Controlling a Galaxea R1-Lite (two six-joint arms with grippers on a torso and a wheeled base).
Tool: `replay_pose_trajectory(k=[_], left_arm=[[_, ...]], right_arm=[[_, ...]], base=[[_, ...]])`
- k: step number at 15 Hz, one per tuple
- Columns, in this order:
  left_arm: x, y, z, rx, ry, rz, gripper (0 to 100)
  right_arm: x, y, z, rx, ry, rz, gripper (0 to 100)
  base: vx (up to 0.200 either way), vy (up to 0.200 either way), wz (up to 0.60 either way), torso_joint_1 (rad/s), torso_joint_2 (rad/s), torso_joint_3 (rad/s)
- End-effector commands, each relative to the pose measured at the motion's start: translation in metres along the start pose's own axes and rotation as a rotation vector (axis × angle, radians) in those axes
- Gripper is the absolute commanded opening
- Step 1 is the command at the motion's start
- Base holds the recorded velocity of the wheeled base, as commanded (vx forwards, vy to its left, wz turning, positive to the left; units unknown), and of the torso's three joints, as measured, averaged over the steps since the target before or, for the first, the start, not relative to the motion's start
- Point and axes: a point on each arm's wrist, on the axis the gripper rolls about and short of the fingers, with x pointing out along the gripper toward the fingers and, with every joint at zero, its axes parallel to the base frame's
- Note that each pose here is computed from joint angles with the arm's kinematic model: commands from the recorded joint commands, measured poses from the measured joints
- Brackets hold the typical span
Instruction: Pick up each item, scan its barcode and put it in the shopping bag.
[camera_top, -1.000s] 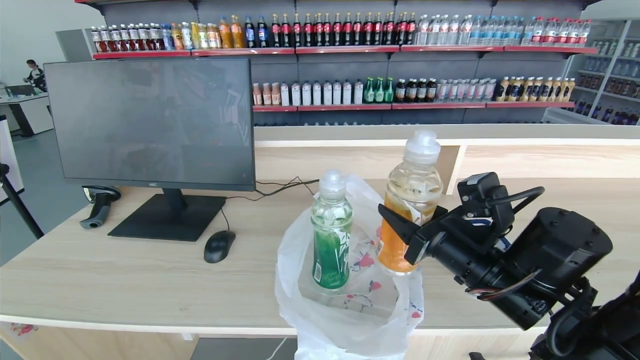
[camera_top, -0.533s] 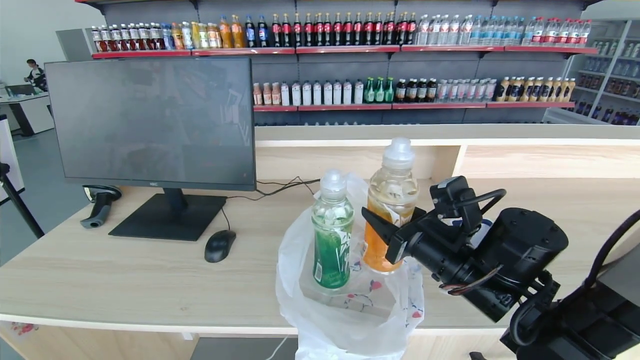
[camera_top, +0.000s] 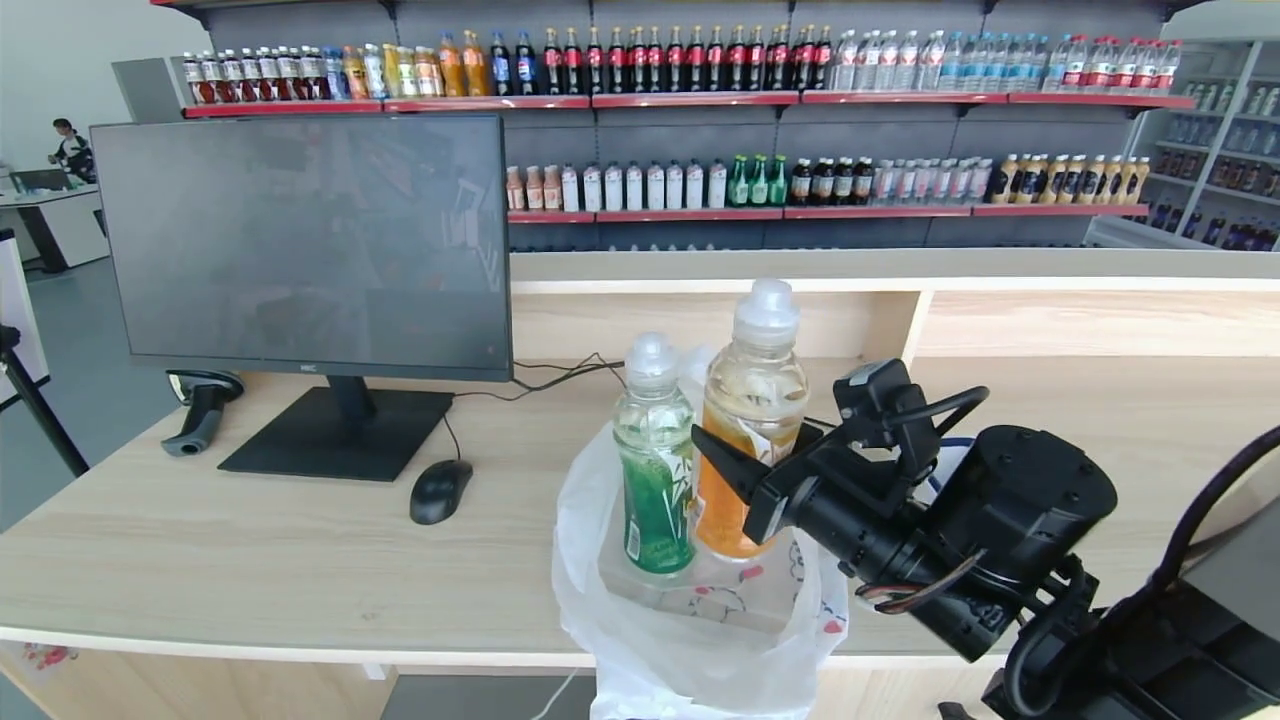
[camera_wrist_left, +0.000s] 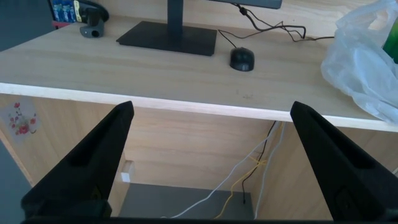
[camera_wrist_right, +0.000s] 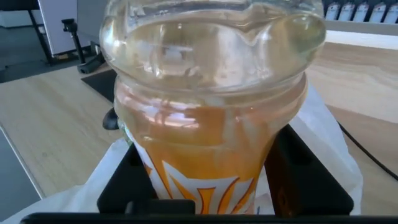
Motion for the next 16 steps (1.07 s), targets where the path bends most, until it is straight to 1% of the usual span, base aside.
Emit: replay_pose_trajectory(k=[1,3,4,6,13,16], left_arm=[[0.0,0.0,0.0,0.0,-0.001,0.001,100],[0.0,0.0,0.0,0.0,-0.001,0.001,100],[0.0,0.0,0.0,0.0,-0.001,0.001,100],[0.0,0.0,0.0,0.0,0.001,0.001,100],[0.0,0.0,0.0,0.001,0.001,0.001,100],[0.0,0.0,0.0,0.001,0.001,0.001,100]], right_arm=[[0.001,-0.006,-0.007,-0.001,0.02,-0.02,0],[-0.001,-0.007,-0.011,-0.002,0.04,-0.024,0],[-0.005,-0.011,-0.017,-0.003,0.069,-0.035,0],[-0.006,-0.019,-0.022,-0.005,0.089,-0.059,0],[-0.005,-0.021,-0.037,-0.02,0.137,-0.065,0],[-0.01,-0.019,-0.045,-0.021,0.179,-0.06,0]], base=[[0.0,0.0,0.0,0.0,0.0,0.0],[0.0,0.0,0.0,0.0,0.0,0.0],[0.0,0.0,0.0,0.0,0.0,0.0],[0.0,0.0,0.0,0.0,0.0,0.0],[0.0,0.0,0.0,0.0,0.0,0.0],[0.0,0.0,0.0,0.0,0.0,0.0]])
